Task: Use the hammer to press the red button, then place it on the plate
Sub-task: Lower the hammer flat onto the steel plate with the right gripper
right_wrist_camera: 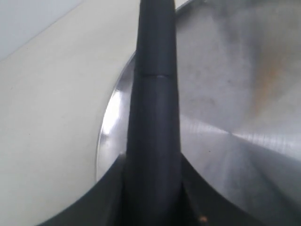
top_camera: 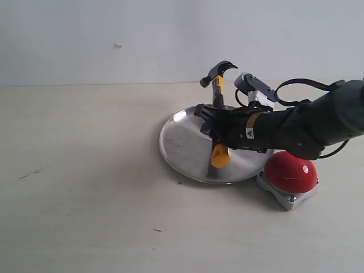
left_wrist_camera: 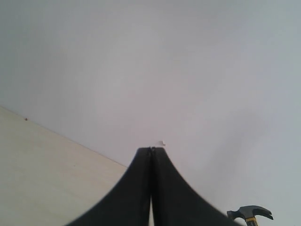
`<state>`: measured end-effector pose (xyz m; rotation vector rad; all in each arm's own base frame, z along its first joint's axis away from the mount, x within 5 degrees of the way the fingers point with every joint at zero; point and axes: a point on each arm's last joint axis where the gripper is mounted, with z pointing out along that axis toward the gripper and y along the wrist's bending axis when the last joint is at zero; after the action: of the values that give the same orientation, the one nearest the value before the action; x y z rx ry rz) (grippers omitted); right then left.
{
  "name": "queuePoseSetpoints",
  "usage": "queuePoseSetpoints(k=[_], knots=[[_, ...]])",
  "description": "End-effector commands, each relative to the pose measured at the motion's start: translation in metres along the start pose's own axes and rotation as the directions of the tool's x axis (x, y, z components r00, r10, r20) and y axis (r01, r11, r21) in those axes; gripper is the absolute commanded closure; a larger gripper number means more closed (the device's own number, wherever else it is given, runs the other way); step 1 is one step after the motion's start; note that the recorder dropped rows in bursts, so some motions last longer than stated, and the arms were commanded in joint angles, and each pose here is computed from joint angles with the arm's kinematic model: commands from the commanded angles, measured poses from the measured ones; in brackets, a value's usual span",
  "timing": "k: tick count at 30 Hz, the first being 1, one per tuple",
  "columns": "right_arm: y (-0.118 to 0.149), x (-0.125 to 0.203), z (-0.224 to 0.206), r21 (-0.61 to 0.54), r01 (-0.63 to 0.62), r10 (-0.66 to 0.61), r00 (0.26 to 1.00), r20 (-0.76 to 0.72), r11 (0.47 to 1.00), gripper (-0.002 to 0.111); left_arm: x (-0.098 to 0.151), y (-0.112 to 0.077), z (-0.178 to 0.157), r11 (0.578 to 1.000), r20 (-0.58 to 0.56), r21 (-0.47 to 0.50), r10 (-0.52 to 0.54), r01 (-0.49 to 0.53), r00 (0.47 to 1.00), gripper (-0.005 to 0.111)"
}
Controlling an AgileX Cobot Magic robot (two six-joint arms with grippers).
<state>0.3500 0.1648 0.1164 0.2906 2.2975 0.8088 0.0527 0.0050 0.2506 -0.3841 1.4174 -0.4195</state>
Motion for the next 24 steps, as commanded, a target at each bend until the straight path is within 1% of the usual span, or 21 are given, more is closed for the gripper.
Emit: queuePoseSetpoints(k=[1, 6, 11, 24], knots=[[0.0106, -0.0098, 0.0096, -0.089, 0.025, -0.022, 0.999, 0.035, 0.996, 0.108, 0.0005, 0.0002, -0.0006, 1.000, 0.002, 0.003, 0.001, -0.001, 1.000, 0.107], [0.0034, -0.0090, 0.0148, -0.008, 0.023, -0.023, 1.000, 0.007, 1.000, 0.108, 0.0005, 0.0002, -0.0006, 1.000, 0.002, 0.003, 0.001, -0.001, 1.000, 0.107], [0.0028, -0.0058, 0.0157, -0.011, 0.016, -0.017, 1.000, -0.021, 1.000, 0.108, 0.0005, 0.0002, -0.0006, 1.000, 0.002, 0.003, 0.001, -0.001, 1.000, 0.107], [0.0014, -0.0045, 0.0170, -0.007, 0.018, -0.019, 0.999, -0.026, 1.000, 0.108, 0.0005, 0.0002, -0.0006, 1.000, 0.002, 0.003, 0.001, -0.001, 1.000, 0.107]])
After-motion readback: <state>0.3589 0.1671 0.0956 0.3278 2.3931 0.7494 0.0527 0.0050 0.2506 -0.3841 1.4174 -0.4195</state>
